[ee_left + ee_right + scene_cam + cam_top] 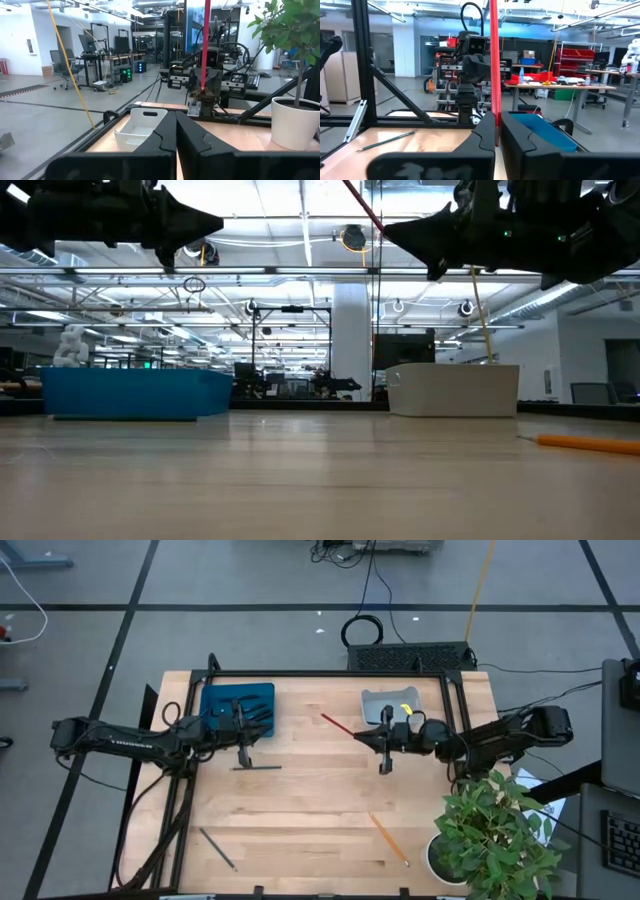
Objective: Sort pens & pencils
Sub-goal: Put the red pencil into the gray bin
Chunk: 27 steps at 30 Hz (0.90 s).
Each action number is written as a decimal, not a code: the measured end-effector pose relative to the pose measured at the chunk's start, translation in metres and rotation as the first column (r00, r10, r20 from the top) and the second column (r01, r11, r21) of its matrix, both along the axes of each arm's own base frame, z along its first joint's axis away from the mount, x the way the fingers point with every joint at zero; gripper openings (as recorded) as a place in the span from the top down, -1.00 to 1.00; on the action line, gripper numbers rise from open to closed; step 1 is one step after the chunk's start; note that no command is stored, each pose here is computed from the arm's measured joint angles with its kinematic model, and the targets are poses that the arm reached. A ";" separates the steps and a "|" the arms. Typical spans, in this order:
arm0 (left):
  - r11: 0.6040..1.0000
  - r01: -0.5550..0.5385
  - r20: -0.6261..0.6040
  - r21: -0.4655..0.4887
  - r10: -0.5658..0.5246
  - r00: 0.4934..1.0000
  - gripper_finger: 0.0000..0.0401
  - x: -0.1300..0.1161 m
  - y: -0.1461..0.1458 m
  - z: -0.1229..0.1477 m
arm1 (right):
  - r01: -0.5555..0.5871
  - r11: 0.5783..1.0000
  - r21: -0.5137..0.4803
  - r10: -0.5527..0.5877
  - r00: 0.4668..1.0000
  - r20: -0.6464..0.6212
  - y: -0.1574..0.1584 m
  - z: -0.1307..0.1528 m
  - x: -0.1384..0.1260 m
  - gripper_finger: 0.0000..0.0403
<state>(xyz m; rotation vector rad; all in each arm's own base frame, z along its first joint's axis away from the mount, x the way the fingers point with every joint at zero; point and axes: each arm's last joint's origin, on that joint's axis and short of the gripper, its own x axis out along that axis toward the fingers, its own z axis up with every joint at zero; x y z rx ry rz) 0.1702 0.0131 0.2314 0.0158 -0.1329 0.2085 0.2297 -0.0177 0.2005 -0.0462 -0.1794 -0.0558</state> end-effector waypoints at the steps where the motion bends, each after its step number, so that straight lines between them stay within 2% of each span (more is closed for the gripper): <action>1: 1.000 0.000 0.000 0.000 0.000 1.000 0.98 0.000 0.000 0.000 | 0.000 1.000 0.001 0.000 1.000 -0.002 0.000 0.000 0.000 1.00; 7: 1.000 0.000 -0.001 0.001 0.000 1.000 0.98 0.000 0.000 0.000 | 0.004 1.000 0.009 -0.004 1.000 -0.029 0.000 -0.003 0.000 1.00; 9: 1.000 0.000 -0.003 0.001 0.000 1.000 0.99 0.000 0.000 0.000 | 0.064 0.998 0.027 -0.062 0.995 -0.074 -0.003 -0.007 0.001 1.00; 12: 1.000 0.000 -0.007 0.000 0.000 1.000 0.98 0.000 0.000 -0.001 | 0.224 0.974 0.038 -0.215 0.962 -0.166 -0.012 -0.014 -0.002 1.00; 16: 1.000 -0.001 -0.014 0.000 0.001 1.000 0.99 0.000 0.000 -0.001 | 0.426 0.905 0.002 -0.406 0.864 -0.298 -0.024 -0.022 -0.010 1.00; 19: 1.000 0.000 -0.018 0.001 0.000 1.000 0.97 0.000 0.000 -0.002 | 0.523 0.851 -0.040 -0.497 0.779 -0.383 -0.031 -0.025 -0.019 1.00; 27: 1.000 -0.001 -0.019 0.001 0.001 1.000 0.98 0.000 0.000 -0.002 | 0.590 0.802 -0.090 -0.520 0.616 -0.593 -0.035 -0.024 -0.061 1.00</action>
